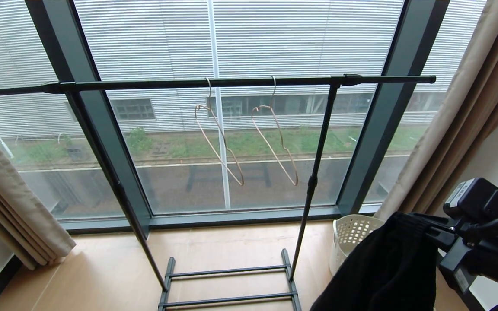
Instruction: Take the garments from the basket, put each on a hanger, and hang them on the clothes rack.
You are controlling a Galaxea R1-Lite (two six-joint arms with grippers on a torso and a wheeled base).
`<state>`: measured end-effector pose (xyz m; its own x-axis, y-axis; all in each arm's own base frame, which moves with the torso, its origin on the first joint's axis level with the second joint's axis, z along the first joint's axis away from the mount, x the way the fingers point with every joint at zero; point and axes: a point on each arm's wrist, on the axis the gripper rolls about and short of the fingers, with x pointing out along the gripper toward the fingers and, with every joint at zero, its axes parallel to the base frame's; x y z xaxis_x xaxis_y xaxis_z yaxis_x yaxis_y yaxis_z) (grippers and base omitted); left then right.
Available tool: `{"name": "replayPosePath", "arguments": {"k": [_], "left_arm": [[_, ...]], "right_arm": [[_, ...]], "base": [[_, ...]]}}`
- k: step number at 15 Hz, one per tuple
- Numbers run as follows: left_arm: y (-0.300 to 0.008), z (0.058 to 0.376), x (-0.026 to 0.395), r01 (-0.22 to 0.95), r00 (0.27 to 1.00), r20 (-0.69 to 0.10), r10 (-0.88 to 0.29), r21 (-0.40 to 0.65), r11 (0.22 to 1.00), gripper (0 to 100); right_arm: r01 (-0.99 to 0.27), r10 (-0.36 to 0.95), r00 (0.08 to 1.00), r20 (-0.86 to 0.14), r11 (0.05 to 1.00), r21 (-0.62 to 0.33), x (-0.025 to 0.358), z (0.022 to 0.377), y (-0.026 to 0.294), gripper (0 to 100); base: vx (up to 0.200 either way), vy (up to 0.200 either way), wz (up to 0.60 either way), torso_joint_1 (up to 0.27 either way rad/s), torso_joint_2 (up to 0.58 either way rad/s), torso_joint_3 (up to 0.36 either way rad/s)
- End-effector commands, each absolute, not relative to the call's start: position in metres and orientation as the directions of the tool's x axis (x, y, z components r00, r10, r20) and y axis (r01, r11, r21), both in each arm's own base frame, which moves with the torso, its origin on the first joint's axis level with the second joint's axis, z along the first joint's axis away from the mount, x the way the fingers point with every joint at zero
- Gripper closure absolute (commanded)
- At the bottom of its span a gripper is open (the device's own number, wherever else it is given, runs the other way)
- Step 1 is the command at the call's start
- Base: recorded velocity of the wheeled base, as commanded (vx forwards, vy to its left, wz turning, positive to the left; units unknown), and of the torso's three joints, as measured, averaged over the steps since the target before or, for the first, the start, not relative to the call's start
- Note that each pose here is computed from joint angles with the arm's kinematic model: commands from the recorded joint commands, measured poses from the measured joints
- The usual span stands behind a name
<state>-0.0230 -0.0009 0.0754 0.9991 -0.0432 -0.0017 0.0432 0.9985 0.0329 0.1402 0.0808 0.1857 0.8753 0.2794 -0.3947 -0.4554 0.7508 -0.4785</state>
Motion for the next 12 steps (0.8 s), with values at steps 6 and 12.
{"name": "replayPosePath", "arguments": {"k": [6, 12], "left_arm": [[-0.001, 0.078, -0.011, 0.037, 0.988, -0.151, -0.034, 0.02, 0.999, 0], [-0.009, 0.145, 0.065, 0.177, 0.841, -0.466, -0.275, -0.243, 0.954, 0]], "right_arm": [[-0.515, 0.354, 0.85, -0.391, 0.717, -0.47, 0.121, 0.182, 0.083, 100], [-0.495, 0.378, 0.782, -0.495, 0.86, -0.125, 0.186, 0.243, 0.157, 100]], "base": [[0.0, 0.0, 0.0, 0.0, 0.0, 0.0], [0.0, 0.0, 0.0, 0.0, 0.0, 0.0]]}}
